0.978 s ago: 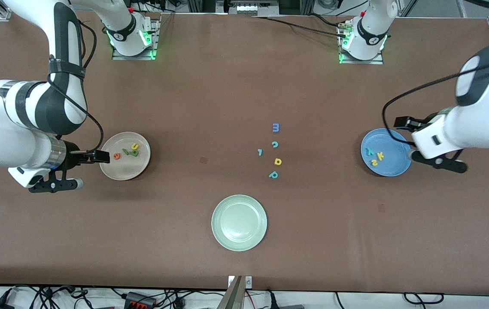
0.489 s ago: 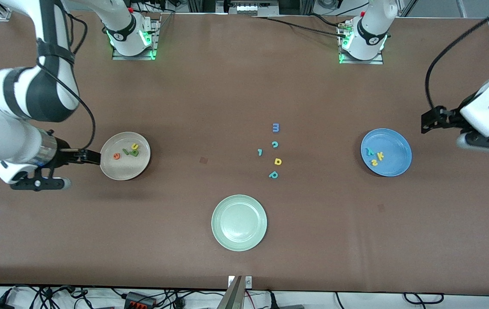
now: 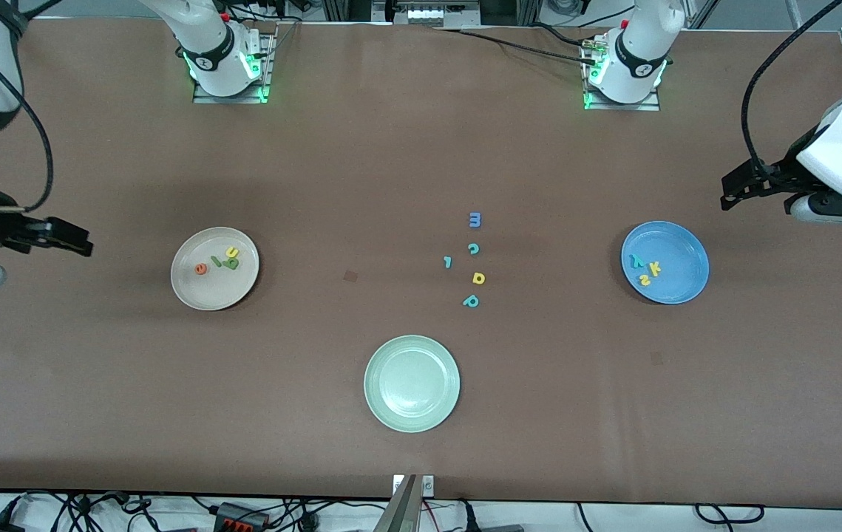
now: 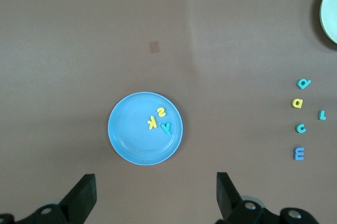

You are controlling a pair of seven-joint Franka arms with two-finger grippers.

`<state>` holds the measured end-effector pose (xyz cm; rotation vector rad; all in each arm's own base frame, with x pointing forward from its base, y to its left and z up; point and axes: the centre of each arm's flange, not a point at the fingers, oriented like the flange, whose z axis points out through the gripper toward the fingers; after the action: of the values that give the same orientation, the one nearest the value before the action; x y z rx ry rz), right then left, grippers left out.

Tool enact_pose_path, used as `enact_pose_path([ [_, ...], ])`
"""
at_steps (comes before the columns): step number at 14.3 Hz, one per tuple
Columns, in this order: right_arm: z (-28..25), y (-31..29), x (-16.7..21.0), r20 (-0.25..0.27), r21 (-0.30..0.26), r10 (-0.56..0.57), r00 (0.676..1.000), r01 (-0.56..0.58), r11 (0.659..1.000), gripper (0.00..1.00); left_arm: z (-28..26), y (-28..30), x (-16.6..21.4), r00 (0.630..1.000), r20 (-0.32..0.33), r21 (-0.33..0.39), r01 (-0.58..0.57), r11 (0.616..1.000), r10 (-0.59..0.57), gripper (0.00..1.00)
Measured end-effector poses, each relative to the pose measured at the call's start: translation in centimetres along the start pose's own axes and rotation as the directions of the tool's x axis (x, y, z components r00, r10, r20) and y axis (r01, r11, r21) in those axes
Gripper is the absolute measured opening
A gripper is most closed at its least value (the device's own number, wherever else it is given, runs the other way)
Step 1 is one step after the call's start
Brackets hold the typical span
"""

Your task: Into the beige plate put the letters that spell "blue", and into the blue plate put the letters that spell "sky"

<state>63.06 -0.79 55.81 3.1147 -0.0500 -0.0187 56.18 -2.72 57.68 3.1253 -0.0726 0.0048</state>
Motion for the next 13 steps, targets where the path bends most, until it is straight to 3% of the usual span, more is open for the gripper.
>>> enact_pose_path([
  [4, -2.4, 1.1, -1.1, -0.027, 0.003, 0.003, 1.0, -0.003, 1.0, 1.0, -0.4, 0.2, -0.4, 1.0, 0.014, 0.0, 0.004, 1.0, -0.004, 1.0],
  [8, -2.2, 1.7, -2.0, 0.032, 0.004, 0.014, 0.999, -0.014, 1.0, 1.0, -1.0, 0.2, -0.3, 1.0, 0.001, 0.0, 0.015, 1.0, -0.015, 1.0],
  [13, -1.6, 1.9, -4.5, 0.053, 0.01, 0.014, 0.999, -0.015, 1.0, 1.0, -1.6, -0.1, -0.2, 1.0, -0.011, 0.0, 0.02, 1.0, -0.02, 1.0],
])
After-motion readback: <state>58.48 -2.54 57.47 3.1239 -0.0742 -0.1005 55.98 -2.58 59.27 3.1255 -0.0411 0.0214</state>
